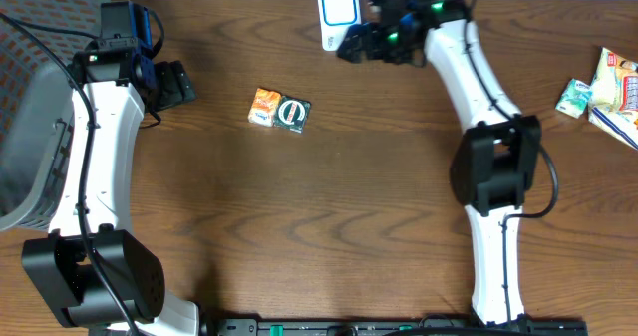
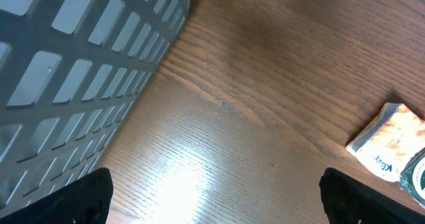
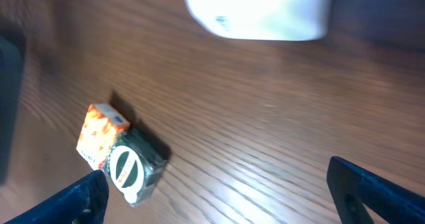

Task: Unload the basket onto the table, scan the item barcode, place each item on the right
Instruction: 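Move the right gripper left over the green Zam-Buk tin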

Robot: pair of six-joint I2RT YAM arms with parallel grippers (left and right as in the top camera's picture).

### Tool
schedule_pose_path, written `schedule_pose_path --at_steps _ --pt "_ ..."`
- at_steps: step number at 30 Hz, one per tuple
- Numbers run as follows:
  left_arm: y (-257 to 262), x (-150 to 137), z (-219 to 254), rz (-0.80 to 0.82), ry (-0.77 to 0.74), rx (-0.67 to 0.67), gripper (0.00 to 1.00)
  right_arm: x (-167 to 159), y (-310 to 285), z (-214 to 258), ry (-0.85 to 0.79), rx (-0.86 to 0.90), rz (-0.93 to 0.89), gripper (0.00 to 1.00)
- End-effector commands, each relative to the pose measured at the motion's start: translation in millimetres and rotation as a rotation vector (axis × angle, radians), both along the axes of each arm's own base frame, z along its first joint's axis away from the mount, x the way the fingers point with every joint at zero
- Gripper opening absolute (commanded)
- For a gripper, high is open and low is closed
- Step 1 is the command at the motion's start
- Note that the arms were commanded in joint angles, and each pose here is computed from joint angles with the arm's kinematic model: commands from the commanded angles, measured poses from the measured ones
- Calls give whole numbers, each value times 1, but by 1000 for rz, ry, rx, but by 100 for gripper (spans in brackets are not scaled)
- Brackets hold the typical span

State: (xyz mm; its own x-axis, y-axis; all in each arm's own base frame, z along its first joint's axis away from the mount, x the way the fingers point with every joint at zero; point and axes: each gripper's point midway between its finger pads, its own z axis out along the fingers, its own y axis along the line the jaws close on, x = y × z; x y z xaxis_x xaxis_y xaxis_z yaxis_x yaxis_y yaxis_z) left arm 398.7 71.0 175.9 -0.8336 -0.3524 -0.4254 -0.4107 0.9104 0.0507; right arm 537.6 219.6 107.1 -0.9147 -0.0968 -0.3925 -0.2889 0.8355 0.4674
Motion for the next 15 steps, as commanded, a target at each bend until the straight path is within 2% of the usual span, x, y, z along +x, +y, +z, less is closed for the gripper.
schedule_pose_path --at_steps 1,6,15 --pt "0 -1 -6 -7 18 -1 98 -8 28 2 -43 -70 23 93" --pt "0 -1 -6 -7 18 -1 98 -22 70 4 -78 -72 93 79" --pt "0 -1 -6 -7 18 -1 98 -42 113 0 -148 -174 139 78"
